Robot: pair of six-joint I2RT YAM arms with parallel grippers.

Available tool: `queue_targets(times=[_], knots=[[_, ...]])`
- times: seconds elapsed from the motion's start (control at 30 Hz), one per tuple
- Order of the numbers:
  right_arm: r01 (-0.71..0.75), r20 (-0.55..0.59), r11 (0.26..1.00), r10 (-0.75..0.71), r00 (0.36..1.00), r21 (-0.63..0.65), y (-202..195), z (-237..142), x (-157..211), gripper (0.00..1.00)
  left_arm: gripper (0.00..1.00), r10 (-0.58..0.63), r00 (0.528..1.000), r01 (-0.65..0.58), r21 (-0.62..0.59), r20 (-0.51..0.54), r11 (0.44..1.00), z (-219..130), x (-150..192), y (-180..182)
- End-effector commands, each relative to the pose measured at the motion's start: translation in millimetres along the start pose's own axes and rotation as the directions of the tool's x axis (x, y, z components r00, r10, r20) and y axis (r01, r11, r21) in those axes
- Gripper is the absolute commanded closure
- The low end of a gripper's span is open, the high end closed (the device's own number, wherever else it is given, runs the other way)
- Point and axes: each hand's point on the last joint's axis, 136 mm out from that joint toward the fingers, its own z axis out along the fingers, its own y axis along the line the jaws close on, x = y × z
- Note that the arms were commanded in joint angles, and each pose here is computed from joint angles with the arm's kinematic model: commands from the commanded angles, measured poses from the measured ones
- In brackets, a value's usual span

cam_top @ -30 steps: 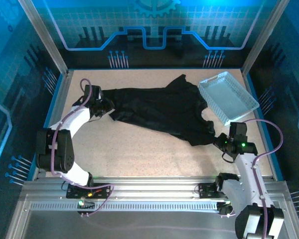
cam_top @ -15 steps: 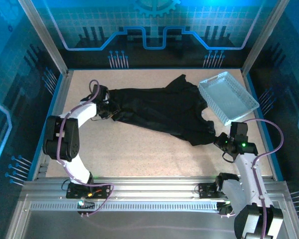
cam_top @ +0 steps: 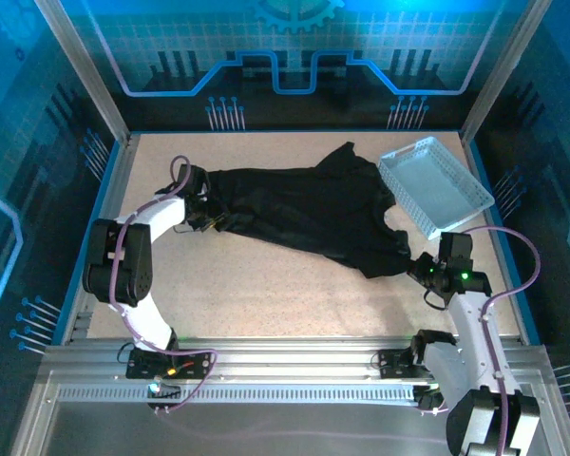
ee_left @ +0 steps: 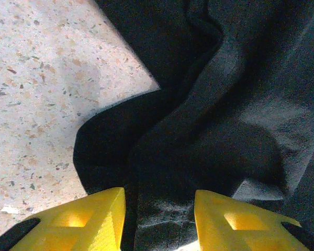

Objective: Fold the inside-out t-shirt

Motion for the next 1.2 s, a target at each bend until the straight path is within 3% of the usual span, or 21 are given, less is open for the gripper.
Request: queue_targets(times=[0.0, 0.2, 0.53, 0.77, 1.0, 1.17], knots=[[-0.001, 0.016, 1.000, 0.001, 1.000, -0.006, 0.3, -2.4, -5.1, 1.00, 0.60, 0.000, 0.999, 0.001, 0.025, -0.046, 1.000, 12.0, 11.6, -2.0], [-0.005, 0.015, 1.000, 0.005, 1.000, -0.007, 0.3, -2.3, -5.0, 1.00, 0.61, -0.008, 0.997, 0.011, 0.054, -0.073, 0.998, 17.4, 16.6, -9.0], [0.000, 0.032, 1.000, 0.001, 0.999, -0.015, 4.5, -8.6, -11.5, 1.00, 0.88, 0.008, 1.000, -0.007, 0.068, -0.012, 0.998, -4.0, 8.6, -15.3], [0.006, 0.050, 1.000, -0.005, 0.999, -0.023, 8.2, -15.5, -17.5, 1.00, 0.98, 0.030, 0.997, -0.033, 0.044, 0.064, 0.999, -27.4, 0.1, -13.0], [0.011, 0.098, 0.999, -0.008, 0.995, -0.032, 13.7, -38.3, -32.5, 1.00, 1.00, 0.019, 0.972, -0.036, 0.067, 0.234, 0.997, -84.7, -2.1, -8.7], [0.009, 0.151, 0.998, 0.002, 0.988, -0.068, 20.5, -69.8, -43.7, 1.00, 1.00, -0.024, 0.892, -0.014, 0.080, 0.452, 0.997, -157.9, 9.4, 17.4]])
